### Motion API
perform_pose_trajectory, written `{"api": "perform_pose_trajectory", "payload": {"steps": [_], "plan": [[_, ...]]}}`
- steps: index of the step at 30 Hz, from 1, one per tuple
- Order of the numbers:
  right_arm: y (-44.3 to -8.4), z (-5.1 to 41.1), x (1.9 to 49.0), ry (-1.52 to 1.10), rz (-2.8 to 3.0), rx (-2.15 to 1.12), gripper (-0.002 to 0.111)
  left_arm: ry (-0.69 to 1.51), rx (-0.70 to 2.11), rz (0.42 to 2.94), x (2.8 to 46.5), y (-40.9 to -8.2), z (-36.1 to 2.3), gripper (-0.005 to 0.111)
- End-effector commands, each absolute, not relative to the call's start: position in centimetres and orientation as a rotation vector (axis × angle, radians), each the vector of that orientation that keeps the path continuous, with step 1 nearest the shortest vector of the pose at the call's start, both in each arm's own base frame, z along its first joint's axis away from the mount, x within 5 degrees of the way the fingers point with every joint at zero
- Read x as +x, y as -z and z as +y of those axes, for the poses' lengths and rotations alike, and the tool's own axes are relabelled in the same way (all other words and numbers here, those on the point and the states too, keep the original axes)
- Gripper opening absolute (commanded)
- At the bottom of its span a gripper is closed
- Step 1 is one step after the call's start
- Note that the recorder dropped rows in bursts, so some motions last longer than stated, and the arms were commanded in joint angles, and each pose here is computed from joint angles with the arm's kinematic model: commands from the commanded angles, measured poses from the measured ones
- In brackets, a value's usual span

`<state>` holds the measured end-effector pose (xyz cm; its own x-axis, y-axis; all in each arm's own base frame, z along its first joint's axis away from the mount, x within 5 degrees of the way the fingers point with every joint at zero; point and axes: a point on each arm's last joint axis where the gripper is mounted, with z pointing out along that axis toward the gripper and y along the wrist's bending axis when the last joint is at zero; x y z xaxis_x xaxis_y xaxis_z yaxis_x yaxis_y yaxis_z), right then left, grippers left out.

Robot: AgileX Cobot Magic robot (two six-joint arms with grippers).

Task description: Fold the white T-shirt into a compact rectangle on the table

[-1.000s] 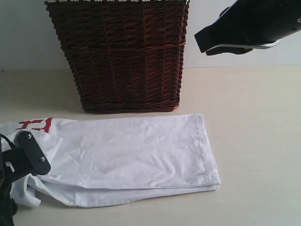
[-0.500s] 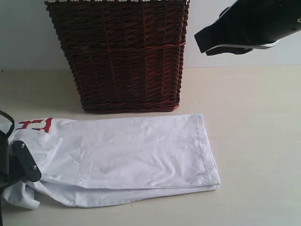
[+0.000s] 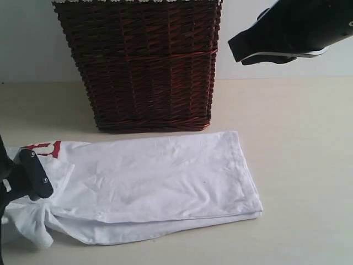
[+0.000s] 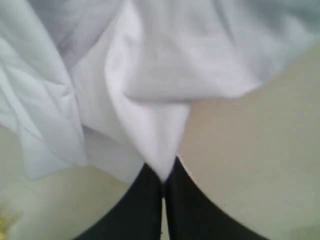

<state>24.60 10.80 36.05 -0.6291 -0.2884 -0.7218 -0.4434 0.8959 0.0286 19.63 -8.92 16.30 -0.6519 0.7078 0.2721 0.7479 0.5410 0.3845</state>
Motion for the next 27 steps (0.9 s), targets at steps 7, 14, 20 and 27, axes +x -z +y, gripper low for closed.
{"api": "perform_pose_trajectory", "payload": {"steps": [7, 14, 20, 27], "plan": [[-36.5, 10.6, 24.5, -0.26, 2.271, -0.519, 0.008, 0.865, -1.554, -2.776, 21.9, -20.3, -7.9, 0.001], [-36.6, 10.7, 24.6, -0.261, 2.262, -0.517, 0.008, 1.082, -1.554, -2.998, 24.1, -21.7, -7.5, 0.034], [-36.6, 10.7, 24.6, -0.261, 2.26, -0.516, 0.008, 1.021, -1.563, -3.106, 24.5, -21.8, -8.2, 0.041], [-36.5, 10.7, 24.5, -0.263, 2.269, -0.518, 0.008, 0.435, -1.378, -3.156, 20.5, -22.0, -11.4, 0.041]]}}
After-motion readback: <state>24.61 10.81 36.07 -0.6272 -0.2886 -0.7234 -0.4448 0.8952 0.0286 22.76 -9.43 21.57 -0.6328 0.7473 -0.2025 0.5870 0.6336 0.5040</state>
